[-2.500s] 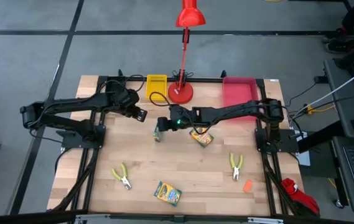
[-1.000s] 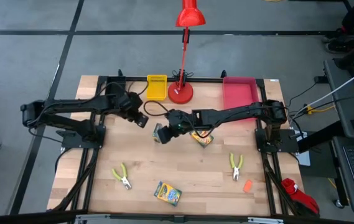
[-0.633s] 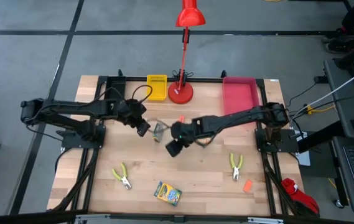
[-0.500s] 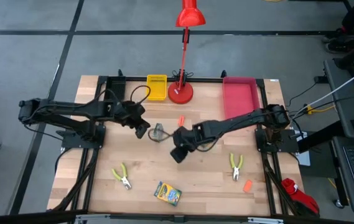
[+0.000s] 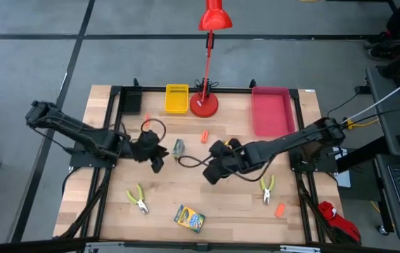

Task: Pick & Place School Supplies
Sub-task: Put the yellow crayon box into the red bin

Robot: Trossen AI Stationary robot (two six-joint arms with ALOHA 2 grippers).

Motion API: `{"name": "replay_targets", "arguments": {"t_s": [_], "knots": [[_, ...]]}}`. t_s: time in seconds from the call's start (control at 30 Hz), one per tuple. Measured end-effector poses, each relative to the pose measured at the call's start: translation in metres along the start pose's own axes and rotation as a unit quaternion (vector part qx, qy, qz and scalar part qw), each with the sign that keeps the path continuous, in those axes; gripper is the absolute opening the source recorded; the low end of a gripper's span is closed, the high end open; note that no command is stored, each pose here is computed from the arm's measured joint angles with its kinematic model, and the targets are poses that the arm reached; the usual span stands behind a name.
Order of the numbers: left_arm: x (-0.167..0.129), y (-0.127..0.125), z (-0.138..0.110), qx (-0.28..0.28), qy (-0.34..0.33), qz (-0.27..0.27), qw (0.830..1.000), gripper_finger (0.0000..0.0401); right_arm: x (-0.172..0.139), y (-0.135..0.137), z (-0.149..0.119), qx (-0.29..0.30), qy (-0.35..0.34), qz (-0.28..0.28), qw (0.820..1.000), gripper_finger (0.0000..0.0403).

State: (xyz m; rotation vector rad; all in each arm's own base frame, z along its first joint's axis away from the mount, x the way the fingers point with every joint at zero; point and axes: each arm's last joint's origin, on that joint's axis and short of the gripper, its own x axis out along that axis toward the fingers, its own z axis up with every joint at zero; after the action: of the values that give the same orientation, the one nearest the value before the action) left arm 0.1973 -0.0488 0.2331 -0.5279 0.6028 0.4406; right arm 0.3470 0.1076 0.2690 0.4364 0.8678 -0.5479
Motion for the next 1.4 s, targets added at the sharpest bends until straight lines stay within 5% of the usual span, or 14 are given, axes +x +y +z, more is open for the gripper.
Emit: {"name": "replay_targets", "arguments": {"t_s": [0.6, 0.8, 1.0, 1.17, 1.4], "knots": [[0.04, -0.044, -0.109, -0.128, 0.03, 0.074, 0.989, 0.0151, -0.081, -0.046, 0.023, 0.014, -0.067, 0.004, 0.998, 0.0164], [0.04, -0.056, -0.138, -0.101, -0.049, 0.044, 0.993, 0.0138, -0.101, -0.057, 0.027, 0.026, -0.091, 0.019, 0.995, 0.0164], [0.064, -0.054, -0.149, -0.034, -0.128, 0.074, 0.989, 0.014, -0.114, -0.06, 0.025, 0.043, -0.097, 0.035, 0.994, 0.0164], [0.094, -0.042, -0.161, 0.003, -0.109, 0.117, 0.987, 0.0158, -0.119, -0.061, 0.021, 0.049, -0.092, 0.039, 0.994, 0.0164], [0.101, -0.041, -0.162, -0.051, -0.11, 0.114, 0.986, 0.0157, -0.127, -0.065, 0.021, 0.07, -0.086, 0.06, 0.992, 0.0164]]}}
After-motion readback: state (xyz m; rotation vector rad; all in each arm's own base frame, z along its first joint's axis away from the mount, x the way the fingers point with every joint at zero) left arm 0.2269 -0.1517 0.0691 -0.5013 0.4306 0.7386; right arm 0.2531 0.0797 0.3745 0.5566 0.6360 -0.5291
